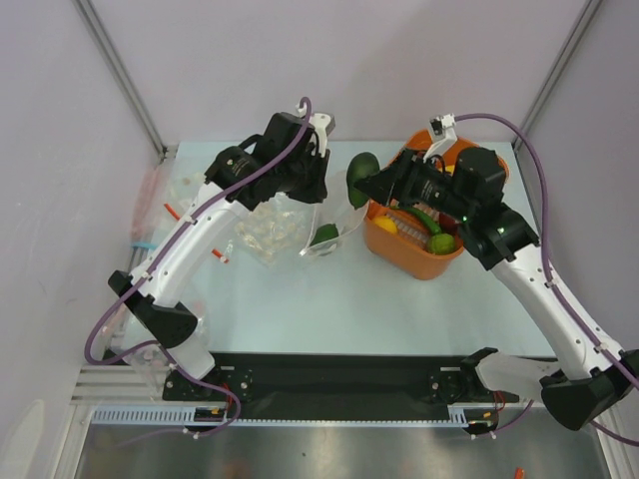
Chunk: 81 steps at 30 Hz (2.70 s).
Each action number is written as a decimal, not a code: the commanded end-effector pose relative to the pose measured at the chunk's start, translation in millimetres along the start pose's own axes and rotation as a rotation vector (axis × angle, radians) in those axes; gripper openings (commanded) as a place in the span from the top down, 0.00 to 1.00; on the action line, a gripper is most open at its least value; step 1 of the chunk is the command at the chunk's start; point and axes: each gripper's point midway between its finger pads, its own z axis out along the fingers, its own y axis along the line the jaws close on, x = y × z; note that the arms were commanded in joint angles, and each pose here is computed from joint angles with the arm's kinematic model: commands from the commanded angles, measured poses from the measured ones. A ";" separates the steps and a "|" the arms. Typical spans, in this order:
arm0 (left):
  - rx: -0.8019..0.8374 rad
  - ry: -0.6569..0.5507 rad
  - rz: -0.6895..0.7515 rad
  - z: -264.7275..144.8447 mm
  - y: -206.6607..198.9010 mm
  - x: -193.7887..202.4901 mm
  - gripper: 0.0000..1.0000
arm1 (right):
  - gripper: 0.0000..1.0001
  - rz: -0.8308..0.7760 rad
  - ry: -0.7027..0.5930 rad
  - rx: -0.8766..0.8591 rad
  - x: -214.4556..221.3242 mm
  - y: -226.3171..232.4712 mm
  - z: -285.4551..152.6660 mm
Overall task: Place the food in the zip-top bag and seal the zipper
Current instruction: Place the fake fruit in the zipper food storage bag, then pick up the fake vegetable from the bin.
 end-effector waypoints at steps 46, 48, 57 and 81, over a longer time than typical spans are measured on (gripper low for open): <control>0.073 -0.066 -0.095 -15.0 3.7 -10.1 1.00 | 0.12 0.142 0.031 0.658 -11.7 -188.2 -27.3; 0.076 -0.068 -0.096 -14.0 3.4 -11.3 1.00 | 0.10 0.165 0.049 0.713 -6.2 -204.7 -29.7; 0.084 -0.082 -0.097 -10.0 1.8 -15.2 1.00 | 0.06 0.032 0.217 0.790 20.4 -265.8 -21.0; 0.104 -0.075 -0.092 -5.1 -2.3 -15.3 1.00 | 0.22 -0.104 0.542 0.904 74.6 -375.5 4.4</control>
